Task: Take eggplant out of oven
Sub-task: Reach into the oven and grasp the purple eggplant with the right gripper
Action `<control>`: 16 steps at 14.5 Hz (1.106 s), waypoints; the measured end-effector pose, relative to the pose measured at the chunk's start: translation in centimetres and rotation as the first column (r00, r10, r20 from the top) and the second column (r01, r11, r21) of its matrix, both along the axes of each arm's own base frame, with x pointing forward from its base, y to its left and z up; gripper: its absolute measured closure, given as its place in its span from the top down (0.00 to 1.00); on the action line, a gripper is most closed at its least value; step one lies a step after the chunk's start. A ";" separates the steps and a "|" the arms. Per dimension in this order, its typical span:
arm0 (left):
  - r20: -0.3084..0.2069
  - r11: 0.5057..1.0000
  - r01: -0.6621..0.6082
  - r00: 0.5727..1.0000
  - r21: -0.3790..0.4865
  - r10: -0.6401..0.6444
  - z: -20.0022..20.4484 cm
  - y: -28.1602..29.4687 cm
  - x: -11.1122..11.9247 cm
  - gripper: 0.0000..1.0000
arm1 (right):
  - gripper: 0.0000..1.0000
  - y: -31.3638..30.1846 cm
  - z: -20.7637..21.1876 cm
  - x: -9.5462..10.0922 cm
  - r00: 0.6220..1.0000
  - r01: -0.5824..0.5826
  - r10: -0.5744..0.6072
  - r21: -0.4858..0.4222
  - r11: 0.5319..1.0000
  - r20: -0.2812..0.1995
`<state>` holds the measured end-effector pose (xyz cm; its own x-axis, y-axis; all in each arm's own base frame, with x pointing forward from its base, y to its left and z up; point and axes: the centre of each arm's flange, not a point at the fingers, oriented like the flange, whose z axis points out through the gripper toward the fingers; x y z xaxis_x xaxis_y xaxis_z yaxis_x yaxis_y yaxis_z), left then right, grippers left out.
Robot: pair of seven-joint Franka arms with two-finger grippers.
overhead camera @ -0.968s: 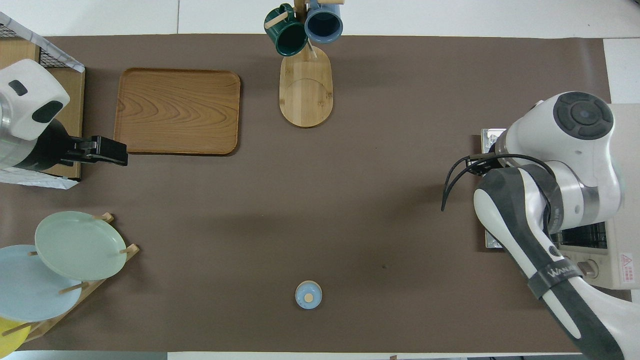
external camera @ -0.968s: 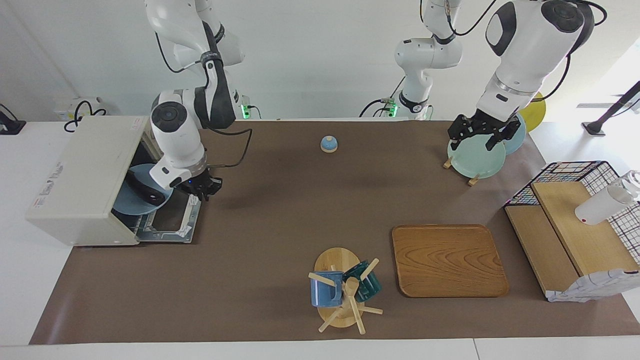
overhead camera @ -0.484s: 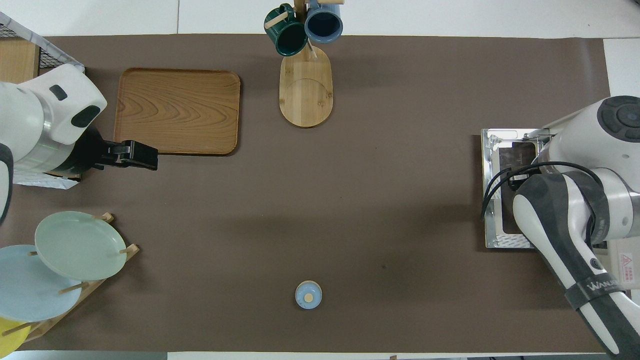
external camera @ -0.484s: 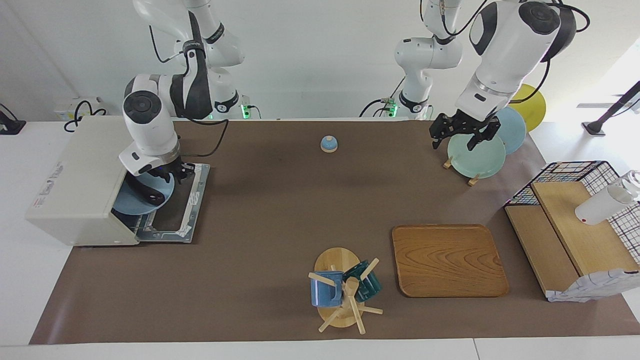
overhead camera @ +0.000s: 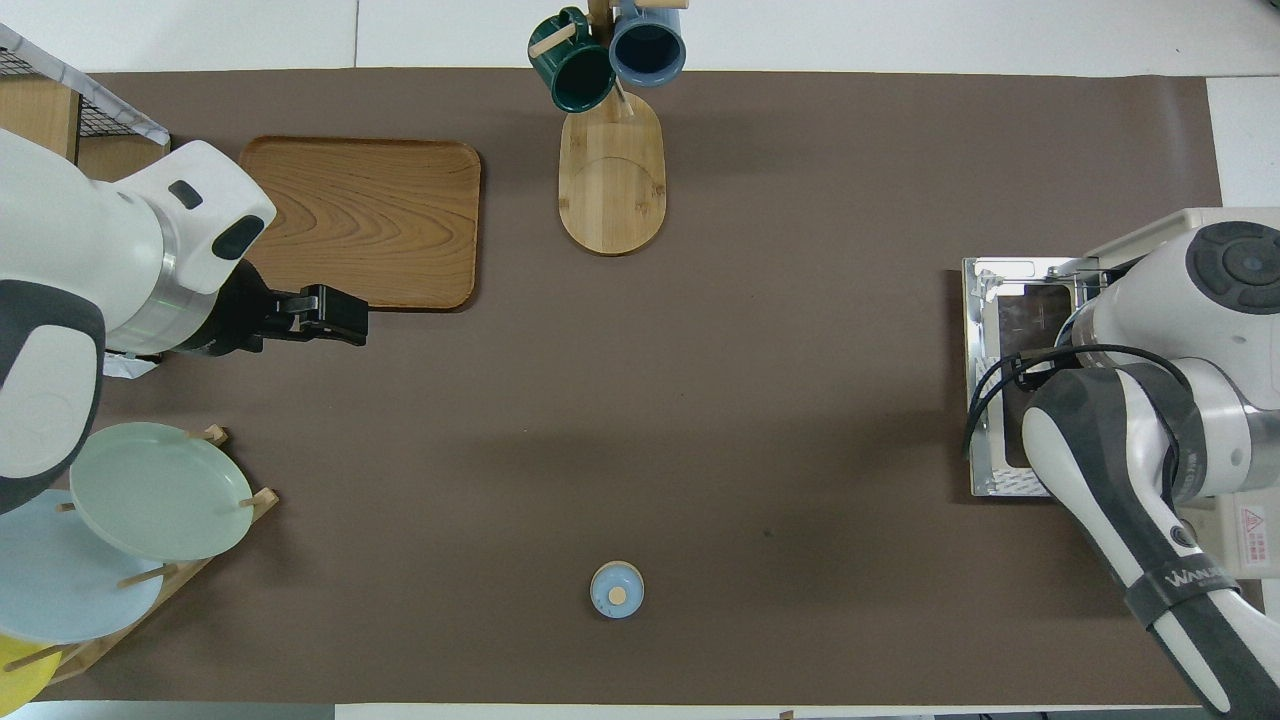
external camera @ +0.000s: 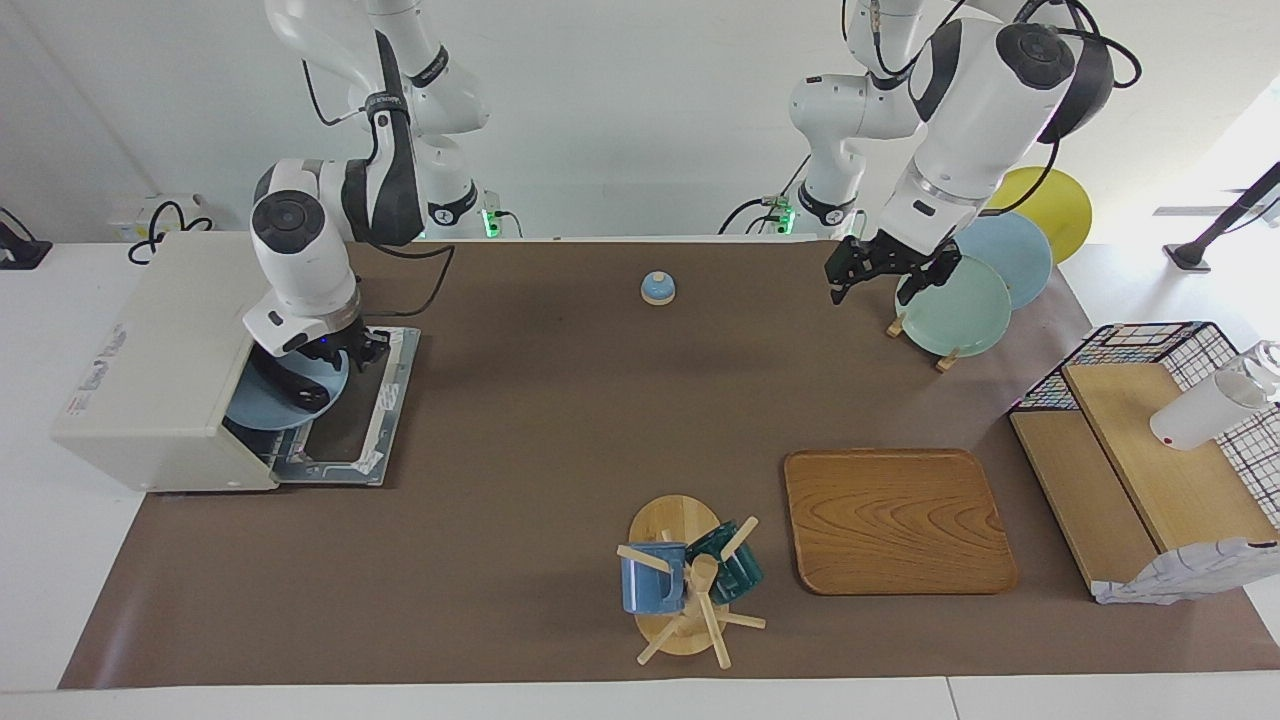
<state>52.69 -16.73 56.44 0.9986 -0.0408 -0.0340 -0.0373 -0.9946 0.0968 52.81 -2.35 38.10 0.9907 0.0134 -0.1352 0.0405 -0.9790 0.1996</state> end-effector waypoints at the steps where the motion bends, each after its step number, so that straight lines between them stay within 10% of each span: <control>1: 0.001 1.000 -0.001 1.000 0.000 0.001 -0.1 -0.1 0.0 1.00 | 0.35 -0.1 -0.1 0.0 1.000 -0.006 0.006 0.001 1.000 0.012; 9: 0.005 1.000 -0.009 1.000 -0.001 0.009 -0.1 0.2 0.2 1.00 | 0.30 -1.3 -1.8 -0.9 0.998 -0.041 0.040 0.015 0.999 0.043; 16: 0.005 1.000 -0.014 1.000 -0.002 0.014 -0.1 0.4 0.2 1.00 | 0.03 -0.9 -0.9 -1.3 0.994 -0.094 0.096 -0.023 0.995 0.054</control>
<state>52.92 -16.31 56.30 0.9992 -0.0271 -0.0291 -0.0241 -0.9949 0.0983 51.46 -3.29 37.23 0.9911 0.1056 -0.0816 0.1215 -0.9670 0.2238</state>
